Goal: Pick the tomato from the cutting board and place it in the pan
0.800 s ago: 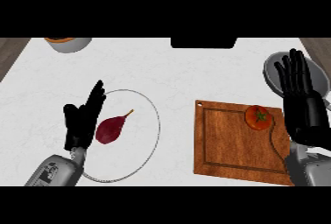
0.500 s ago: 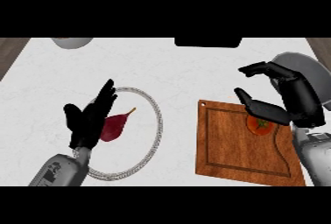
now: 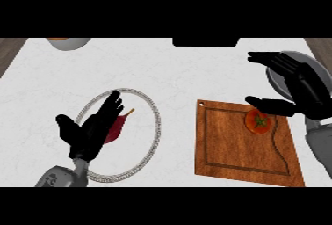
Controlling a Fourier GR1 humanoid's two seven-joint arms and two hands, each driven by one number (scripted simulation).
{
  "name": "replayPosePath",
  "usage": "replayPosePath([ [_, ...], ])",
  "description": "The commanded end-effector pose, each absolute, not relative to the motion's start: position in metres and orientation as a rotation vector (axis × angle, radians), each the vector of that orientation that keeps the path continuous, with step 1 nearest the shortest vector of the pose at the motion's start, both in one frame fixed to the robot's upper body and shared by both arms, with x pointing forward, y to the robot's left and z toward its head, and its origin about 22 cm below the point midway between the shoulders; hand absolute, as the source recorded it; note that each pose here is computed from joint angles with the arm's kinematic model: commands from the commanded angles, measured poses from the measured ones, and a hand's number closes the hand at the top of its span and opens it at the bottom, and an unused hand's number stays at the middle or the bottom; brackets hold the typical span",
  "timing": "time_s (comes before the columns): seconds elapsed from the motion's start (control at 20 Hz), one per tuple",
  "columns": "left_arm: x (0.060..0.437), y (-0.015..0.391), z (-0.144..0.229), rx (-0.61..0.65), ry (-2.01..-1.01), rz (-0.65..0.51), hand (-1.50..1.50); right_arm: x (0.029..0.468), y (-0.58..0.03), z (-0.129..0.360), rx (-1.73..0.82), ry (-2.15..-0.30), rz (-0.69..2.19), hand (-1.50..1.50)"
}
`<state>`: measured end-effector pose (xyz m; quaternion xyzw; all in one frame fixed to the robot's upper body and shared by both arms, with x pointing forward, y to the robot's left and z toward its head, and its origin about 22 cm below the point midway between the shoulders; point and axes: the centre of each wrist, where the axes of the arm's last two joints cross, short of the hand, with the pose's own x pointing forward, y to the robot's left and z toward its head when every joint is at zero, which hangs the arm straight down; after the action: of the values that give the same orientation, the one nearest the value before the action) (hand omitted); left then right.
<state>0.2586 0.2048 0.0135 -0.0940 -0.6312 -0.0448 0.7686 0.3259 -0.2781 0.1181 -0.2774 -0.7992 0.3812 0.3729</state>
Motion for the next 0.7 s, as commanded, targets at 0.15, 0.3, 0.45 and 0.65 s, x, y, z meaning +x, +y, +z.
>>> replayPosePath([
  [0.15,0.262,0.214,0.020,-0.232,-1.371,-0.096,0.00,0.320,-0.282,0.114,-0.926,-1.506,1.475,-1.50],
  [0.3,0.255,0.203,0.012,-0.240,-1.350,-0.109,0.00,0.323,-0.269,0.124,-1.100,-1.228,1.645,-1.50],
  [0.45,0.251,0.210,0.007,-0.233,-1.342,-0.099,0.00,0.318,-0.239,0.117,-1.190,-1.000,1.735,-1.50],
  [0.65,0.257,0.211,0.008,-0.240,-1.332,-0.087,0.00,0.313,-0.187,0.108,-1.214,-0.747,1.832,-1.50],
])
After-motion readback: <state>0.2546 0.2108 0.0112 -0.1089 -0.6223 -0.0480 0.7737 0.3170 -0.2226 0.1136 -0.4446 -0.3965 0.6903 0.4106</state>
